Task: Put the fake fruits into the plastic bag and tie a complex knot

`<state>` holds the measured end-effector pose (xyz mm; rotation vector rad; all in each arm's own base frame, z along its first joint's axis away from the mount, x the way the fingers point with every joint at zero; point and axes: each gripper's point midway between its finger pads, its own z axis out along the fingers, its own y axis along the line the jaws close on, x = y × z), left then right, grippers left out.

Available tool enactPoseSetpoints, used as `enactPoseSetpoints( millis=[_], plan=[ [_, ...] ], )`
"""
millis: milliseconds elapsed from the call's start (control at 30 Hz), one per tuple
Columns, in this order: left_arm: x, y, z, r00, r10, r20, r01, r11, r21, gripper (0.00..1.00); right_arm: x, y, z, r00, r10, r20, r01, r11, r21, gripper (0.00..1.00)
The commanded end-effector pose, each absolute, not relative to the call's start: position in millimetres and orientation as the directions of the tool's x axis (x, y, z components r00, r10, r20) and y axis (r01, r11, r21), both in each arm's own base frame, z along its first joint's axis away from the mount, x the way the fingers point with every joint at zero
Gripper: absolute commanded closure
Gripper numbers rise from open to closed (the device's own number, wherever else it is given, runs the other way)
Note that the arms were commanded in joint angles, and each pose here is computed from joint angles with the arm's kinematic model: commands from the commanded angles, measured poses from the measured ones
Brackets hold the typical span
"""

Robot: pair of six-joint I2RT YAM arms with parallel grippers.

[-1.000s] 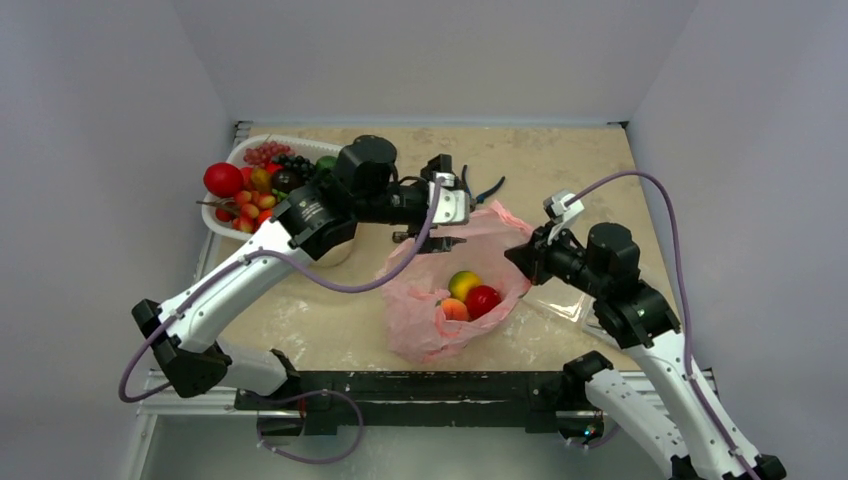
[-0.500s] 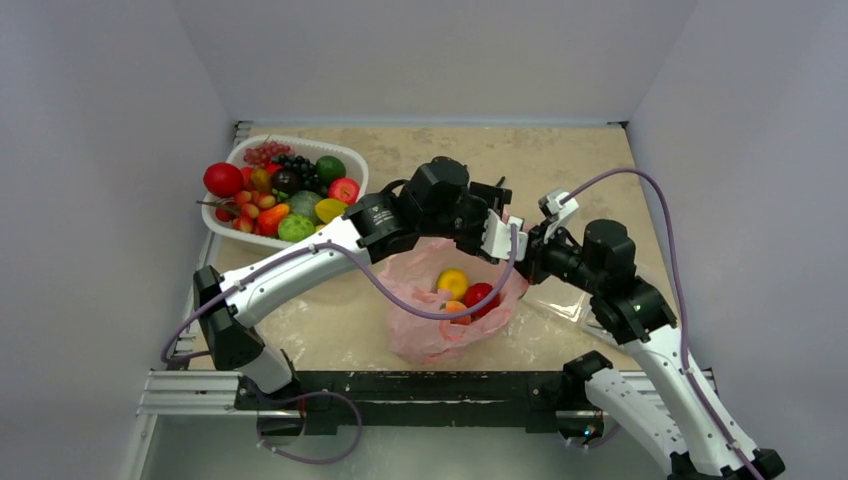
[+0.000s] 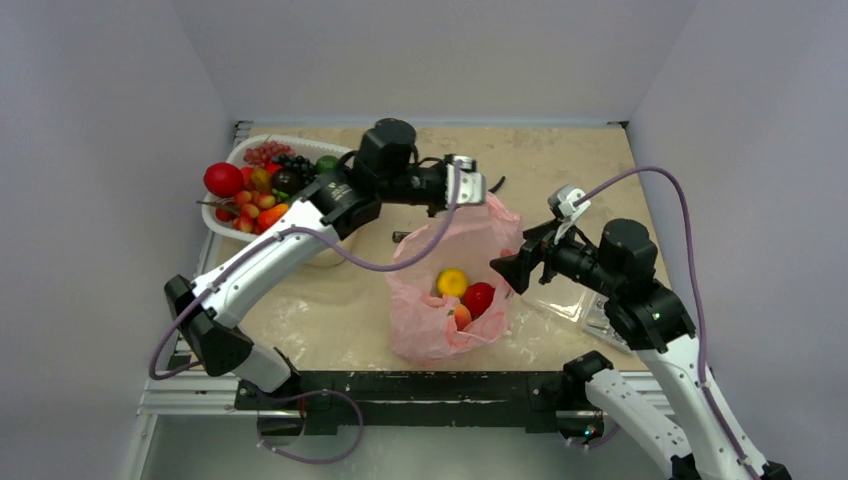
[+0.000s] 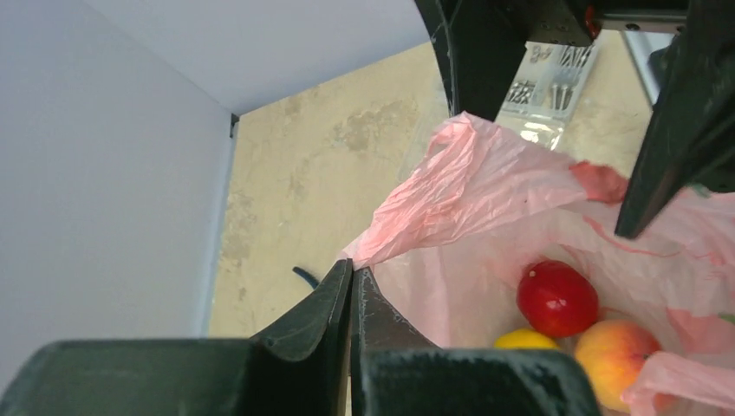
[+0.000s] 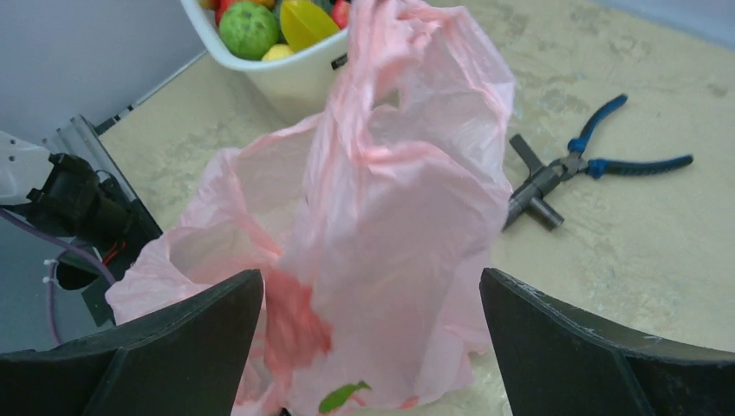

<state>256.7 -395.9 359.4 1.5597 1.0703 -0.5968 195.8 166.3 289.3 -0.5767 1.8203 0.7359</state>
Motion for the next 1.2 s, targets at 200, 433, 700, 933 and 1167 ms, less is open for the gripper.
enactPoseSetpoints(
  millis=[200,433,700,933,1167],
  plan=[
    [167,-369,433,0.328,-0.003,-0.945,0.910,-0.268,0.317,1.00,178,188,354,-0.003,-0.111,-0.994,-0.873,0.485,-0.052,0.01],
    [168,-384,453,0.221,-0.044,-0.974,0.925,-0.309,0.223,1.00,189,221,359,0.033,-0.067,-0.997,-0.919,0.390,-0.057,0.01],
    [173,-388,456,0.161,-0.037,-0.986,0.932,-0.323,0.164,1.00,185,247,344,0.045,-0.076,-0.996,-0.935,0.347,-0.069,0.63],
    [203,-309,460,0.085,0.113,-0.990,0.996,0.019,0.087,0.45,188,223,321,-0.061,-0.085,-0.995,-0.873,0.488,0.011,1.00],
    [135,-239,378,-0.145,0.348,-0.926,0.983,0.160,-0.093,0.20,180,215,315,-0.107,-0.061,-0.992,-0.855,0.515,0.061,1.00]
  ],
)
